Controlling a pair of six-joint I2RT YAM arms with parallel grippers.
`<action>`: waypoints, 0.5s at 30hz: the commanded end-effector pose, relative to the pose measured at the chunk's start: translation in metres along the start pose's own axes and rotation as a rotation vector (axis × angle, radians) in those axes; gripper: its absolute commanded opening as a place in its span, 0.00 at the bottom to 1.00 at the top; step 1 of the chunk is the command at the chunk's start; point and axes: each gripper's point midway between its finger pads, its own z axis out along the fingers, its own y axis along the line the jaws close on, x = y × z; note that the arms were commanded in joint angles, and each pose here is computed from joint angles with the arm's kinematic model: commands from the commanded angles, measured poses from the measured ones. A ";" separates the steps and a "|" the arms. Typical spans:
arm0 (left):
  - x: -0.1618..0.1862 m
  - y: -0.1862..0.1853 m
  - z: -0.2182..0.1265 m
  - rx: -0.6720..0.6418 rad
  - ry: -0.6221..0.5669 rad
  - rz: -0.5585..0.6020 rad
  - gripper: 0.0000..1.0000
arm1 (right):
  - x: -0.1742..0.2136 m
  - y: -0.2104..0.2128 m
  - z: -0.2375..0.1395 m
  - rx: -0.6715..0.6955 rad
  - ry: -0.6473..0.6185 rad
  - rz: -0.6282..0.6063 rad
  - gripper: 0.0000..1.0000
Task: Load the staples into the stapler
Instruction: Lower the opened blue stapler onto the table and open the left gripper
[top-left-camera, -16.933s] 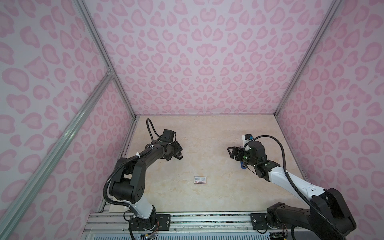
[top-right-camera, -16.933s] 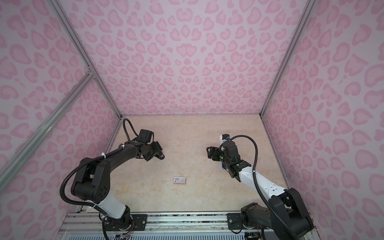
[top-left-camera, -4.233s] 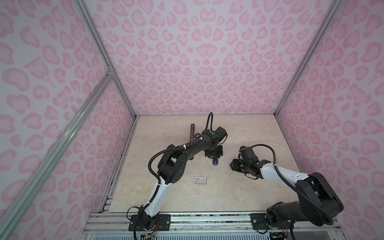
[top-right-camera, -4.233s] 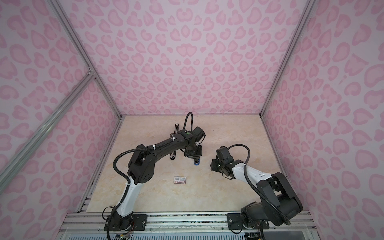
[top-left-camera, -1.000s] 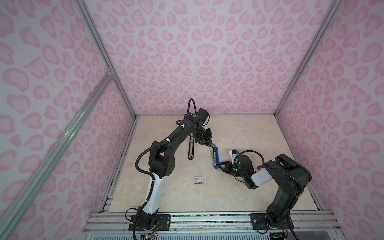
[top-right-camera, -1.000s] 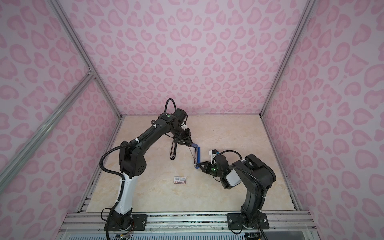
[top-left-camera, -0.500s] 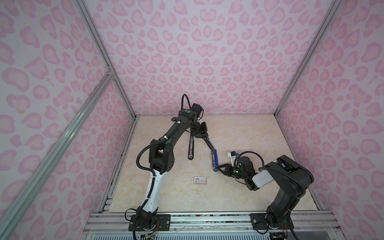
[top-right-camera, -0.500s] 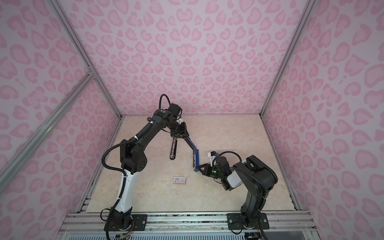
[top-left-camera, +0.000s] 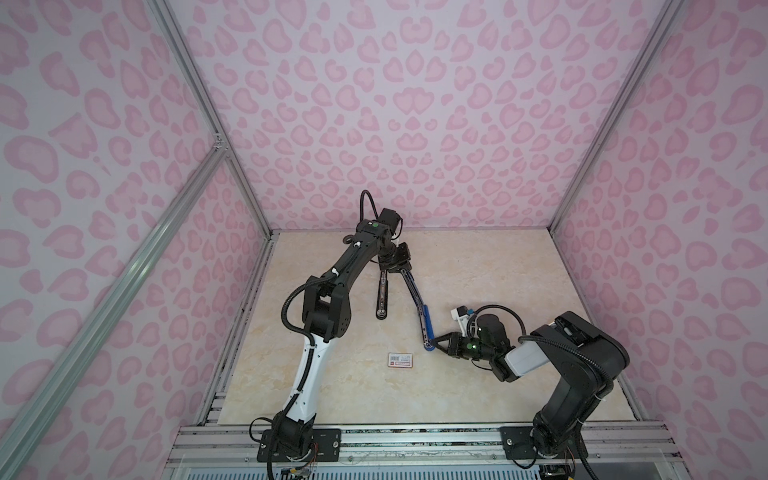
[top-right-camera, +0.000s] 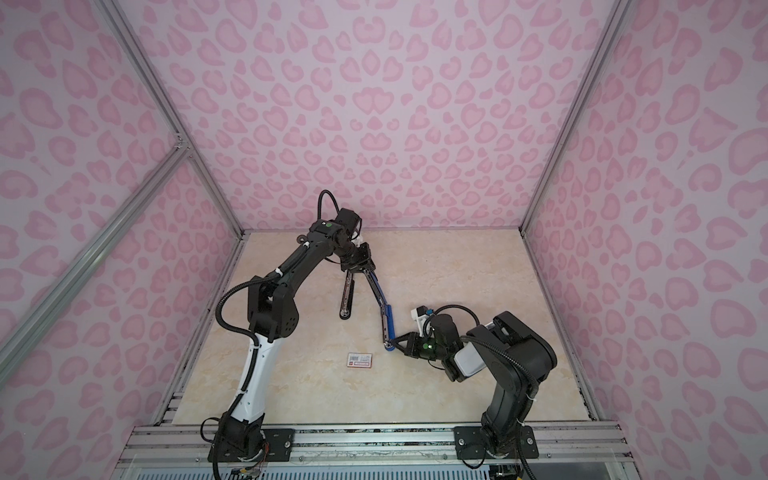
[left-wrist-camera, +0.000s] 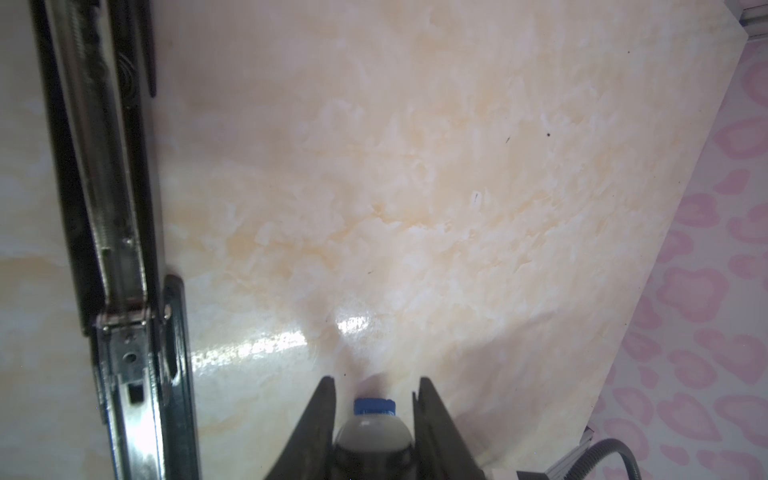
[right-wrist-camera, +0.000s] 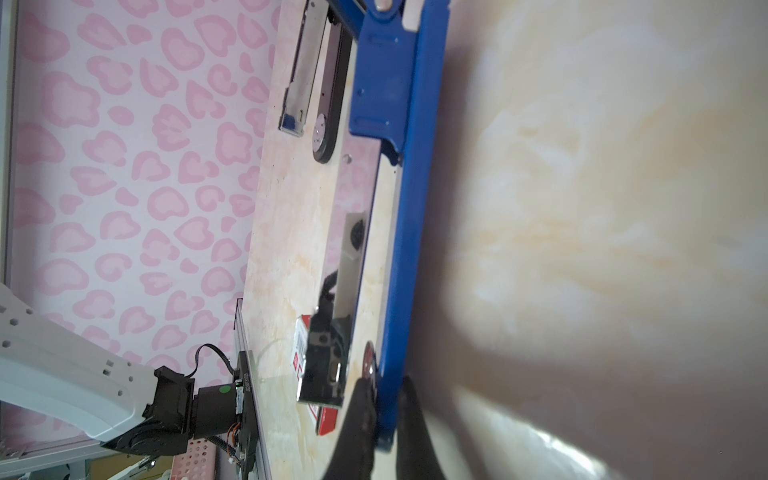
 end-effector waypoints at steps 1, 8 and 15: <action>0.003 0.007 0.007 -0.013 0.027 0.003 0.03 | 0.024 -0.027 -0.001 0.104 0.076 0.021 0.00; -0.001 0.017 0.027 0.005 0.061 -0.020 0.03 | 0.025 -0.028 -0.002 0.105 0.080 0.022 0.00; -0.001 0.019 0.044 0.033 0.083 -0.038 0.12 | 0.026 -0.028 -0.002 0.108 0.083 0.026 0.00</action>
